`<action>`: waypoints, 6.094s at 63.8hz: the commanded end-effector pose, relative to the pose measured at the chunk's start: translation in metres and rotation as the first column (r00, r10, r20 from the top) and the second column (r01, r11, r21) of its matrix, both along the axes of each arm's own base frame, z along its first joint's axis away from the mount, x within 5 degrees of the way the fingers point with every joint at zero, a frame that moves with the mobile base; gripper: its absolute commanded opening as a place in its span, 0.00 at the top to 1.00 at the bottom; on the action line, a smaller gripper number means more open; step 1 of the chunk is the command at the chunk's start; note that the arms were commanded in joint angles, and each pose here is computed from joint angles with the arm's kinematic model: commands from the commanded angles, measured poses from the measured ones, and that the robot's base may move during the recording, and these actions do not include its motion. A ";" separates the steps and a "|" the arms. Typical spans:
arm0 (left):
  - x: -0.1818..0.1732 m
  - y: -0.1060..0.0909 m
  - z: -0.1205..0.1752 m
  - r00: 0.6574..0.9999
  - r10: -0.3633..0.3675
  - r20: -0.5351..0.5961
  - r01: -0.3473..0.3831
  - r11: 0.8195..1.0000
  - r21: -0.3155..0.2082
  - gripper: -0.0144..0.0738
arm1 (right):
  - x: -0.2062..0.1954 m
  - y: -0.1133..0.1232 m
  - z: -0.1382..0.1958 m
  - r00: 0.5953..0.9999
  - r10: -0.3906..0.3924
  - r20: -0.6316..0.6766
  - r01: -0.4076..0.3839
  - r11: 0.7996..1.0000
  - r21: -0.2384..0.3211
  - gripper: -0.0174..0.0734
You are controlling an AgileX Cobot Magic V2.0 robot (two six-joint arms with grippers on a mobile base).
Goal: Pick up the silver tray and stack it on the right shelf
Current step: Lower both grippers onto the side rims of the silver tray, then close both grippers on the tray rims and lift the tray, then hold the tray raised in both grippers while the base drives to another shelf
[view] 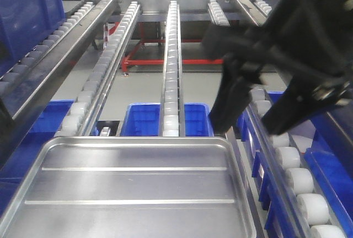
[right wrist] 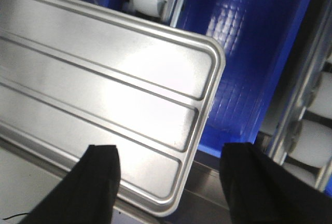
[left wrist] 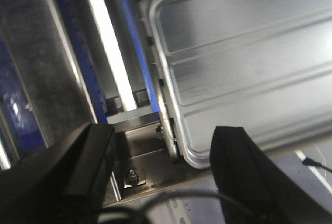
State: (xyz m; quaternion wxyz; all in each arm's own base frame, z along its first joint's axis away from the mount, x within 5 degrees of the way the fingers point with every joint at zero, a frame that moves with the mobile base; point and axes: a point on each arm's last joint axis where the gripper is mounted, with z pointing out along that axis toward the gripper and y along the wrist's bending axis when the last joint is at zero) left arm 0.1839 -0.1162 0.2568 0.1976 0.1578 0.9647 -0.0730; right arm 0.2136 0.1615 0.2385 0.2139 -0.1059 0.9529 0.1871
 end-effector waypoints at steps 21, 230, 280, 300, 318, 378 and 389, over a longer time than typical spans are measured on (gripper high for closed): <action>0.034 -0.027 -0.016 0.986 0.166 -0.027 -0.167 0.984 -0.056 0.48 | 0.023 0.012 -0.014 0.994 -0.114 -0.004 0.114 0.993 0.024 0.24; -0.022 -0.074 0.084 0.983 0.044 0.178 -0.007 0.979 -0.206 0.94 | -0.071 -0.066 0.102 0.957 -0.040 0.286 0.039 0.999 0.009 0.74; -0.022 -0.072 0.083 0.982 0.043 0.182 -0.010 0.983 -0.181 0.94 | -0.071 -0.066 0.102 0.957 -0.040 0.286 0.039 0.999 0.009 0.74; -0.022 -0.072 0.083 0.982 0.043 0.182 -0.010 0.983 -0.181 0.94 | -0.071 -0.066 0.102 0.957 -0.040 0.286 0.039 0.999 0.009 0.74; -0.022 -0.072 0.083 0.982 0.043 0.182 -0.010 0.983 -0.181 0.94 | -0.071 -0.066 0.102 0.957 -0.040 0.286 0.039 0.999 0.009 0.74; -0.022 -0.072 0.083 0.982 0.043 0.182 -0.010 0.983 -0.181 0.94 | -0.071 -0.066 0.102 0.957 -0.040 0.286 0.039 0.999 0.009 0.74; -0.022 -0.072 0.083 0.982 0.043 0.182 -0.010 0.983 -0.181 0.94 | -0.071 -0.066 0.102 0.957 -0.040 0.286 0.039 0.999 0.009 0.74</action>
